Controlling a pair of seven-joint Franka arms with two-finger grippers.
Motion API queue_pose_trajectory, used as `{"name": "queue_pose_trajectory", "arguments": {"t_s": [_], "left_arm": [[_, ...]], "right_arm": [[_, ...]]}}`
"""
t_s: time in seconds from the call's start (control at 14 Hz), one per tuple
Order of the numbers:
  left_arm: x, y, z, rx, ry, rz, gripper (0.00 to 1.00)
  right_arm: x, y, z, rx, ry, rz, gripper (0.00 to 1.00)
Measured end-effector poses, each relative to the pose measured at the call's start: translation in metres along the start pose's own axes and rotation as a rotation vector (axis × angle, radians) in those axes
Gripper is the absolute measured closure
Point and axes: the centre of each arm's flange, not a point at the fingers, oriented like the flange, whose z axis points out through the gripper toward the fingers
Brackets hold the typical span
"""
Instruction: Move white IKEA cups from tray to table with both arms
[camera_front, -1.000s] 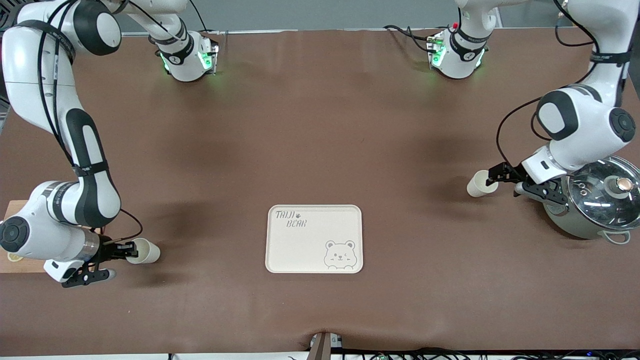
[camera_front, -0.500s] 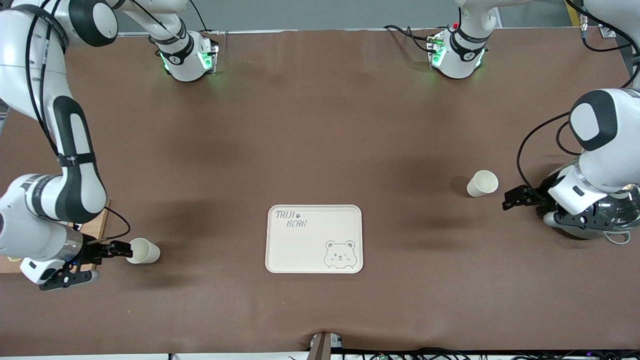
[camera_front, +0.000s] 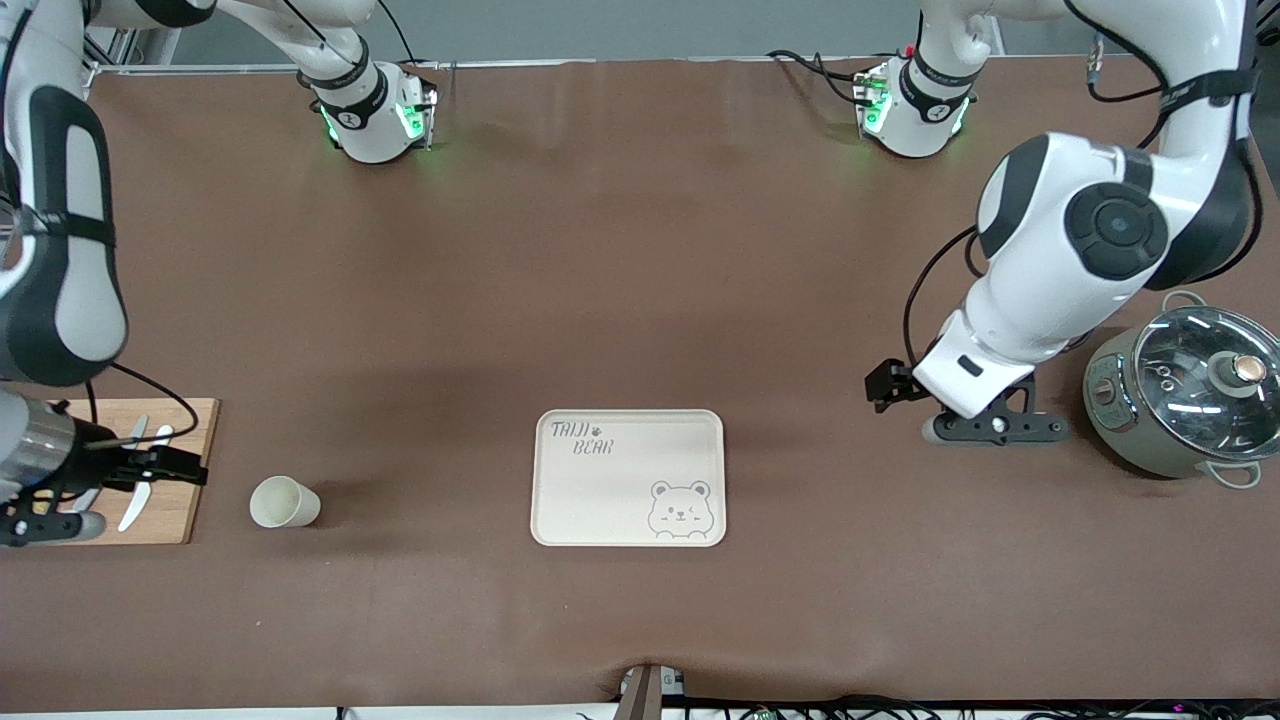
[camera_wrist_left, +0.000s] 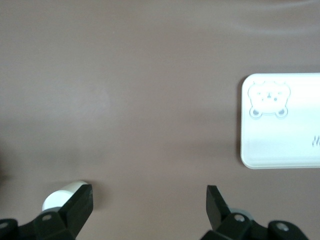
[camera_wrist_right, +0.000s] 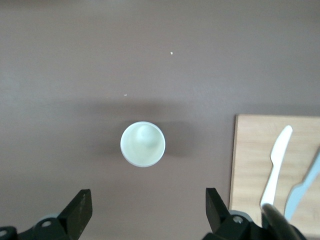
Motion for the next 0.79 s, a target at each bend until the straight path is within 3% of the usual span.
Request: {"name": "queue_pose_trajectory", "arguments": {"t_s": [0.21,0.43,0.79], "left_arm": [[-0.025,-0.049,-0.087,0.024,-0.051,0.108,0.0],[-0.061,-0.08,-0.156,0.038,-0.028,0.145,0.0],[-0.064,-0.094,-0.155,0.033,-0.046,0.16,0.0]], "right_arm": [[-0.018,-0.01,-0.051,-0.002,0.0,0.085,0.0],[-0.038,-0.022,-0.104,-0.007,0.018,0.122,0.0],[-0.072,-0.031,-0.162,-0.015,0.016,0.128,0.0]]}}
